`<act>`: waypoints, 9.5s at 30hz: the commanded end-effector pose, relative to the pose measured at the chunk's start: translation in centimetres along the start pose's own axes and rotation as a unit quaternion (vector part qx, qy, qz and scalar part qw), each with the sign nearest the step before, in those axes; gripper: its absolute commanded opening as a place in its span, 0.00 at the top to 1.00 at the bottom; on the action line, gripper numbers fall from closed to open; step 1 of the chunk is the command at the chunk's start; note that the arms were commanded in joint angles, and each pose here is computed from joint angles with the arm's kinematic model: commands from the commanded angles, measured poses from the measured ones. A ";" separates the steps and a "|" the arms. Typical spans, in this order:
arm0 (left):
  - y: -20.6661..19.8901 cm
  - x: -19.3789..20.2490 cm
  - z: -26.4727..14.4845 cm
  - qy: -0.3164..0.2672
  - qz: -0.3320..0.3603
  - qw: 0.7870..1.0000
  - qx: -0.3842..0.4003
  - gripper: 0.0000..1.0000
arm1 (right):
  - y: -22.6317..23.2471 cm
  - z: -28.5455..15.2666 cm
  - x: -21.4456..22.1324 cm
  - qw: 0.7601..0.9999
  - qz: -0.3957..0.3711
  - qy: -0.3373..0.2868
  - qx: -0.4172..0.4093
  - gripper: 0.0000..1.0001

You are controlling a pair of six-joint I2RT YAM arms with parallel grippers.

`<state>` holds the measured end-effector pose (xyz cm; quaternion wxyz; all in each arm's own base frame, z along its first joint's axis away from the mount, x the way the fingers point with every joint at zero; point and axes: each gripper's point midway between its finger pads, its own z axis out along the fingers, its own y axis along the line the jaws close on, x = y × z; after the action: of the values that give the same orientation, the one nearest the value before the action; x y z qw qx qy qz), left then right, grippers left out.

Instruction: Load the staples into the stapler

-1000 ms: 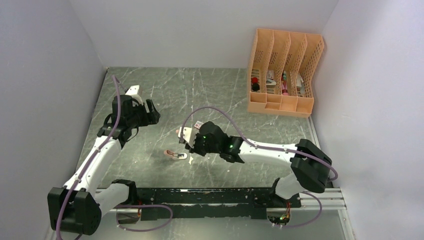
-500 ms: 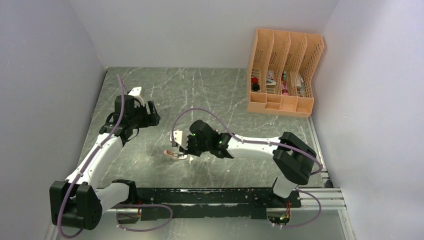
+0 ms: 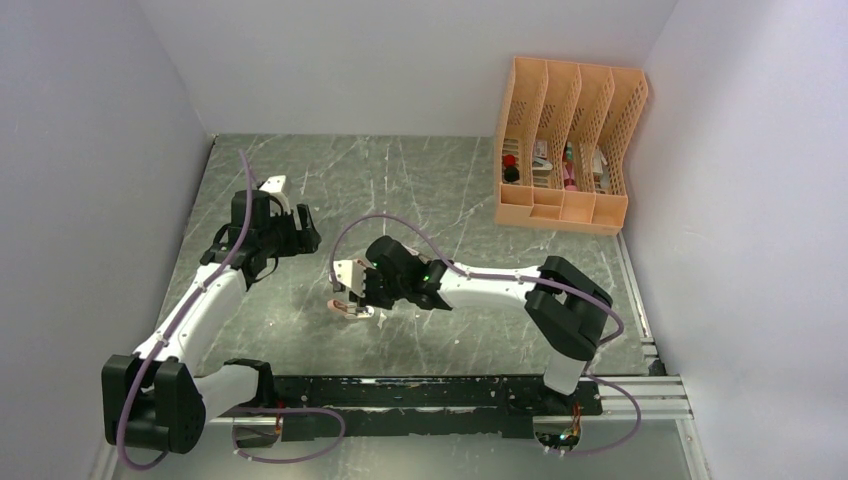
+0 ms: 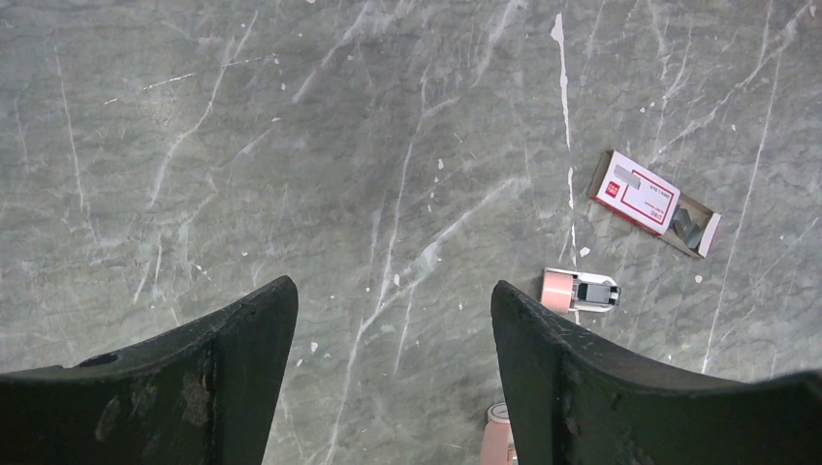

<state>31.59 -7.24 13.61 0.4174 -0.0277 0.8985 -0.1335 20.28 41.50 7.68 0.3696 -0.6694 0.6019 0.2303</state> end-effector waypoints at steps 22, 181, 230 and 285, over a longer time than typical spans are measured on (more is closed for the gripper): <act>-0.2 -0.7 0.2 0.006 0.006 1.000 0.009 0.23 | 0.3 1.6 1.9 0.999 0.032 0.028 -0.006 0.91; -0.1 -0.3 0.7 0.022 0.005 1.000 0.008 0.25 | 2.5 2.7 3.6 0.992 0.090 0.064 -0.055 0.91; -0.1 -0.2 0.9 0.027 0.005 1.000 0.008 0.25 | 0.7 1.2 2.4 0.990 0.118 0.051 -0.056 0.91; -0.1 -0.2 0.8 0.027 0.005 1.000 0.007 0.26 | 1.3 2.3 3.4 0.985 0.133 0.077 -0.079 0.91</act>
<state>31.53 -7.46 11.76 0.3795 -0.0200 0.9154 -0.1326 19.30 40.91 3.68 0.2346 -0.6305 0.6856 0.2782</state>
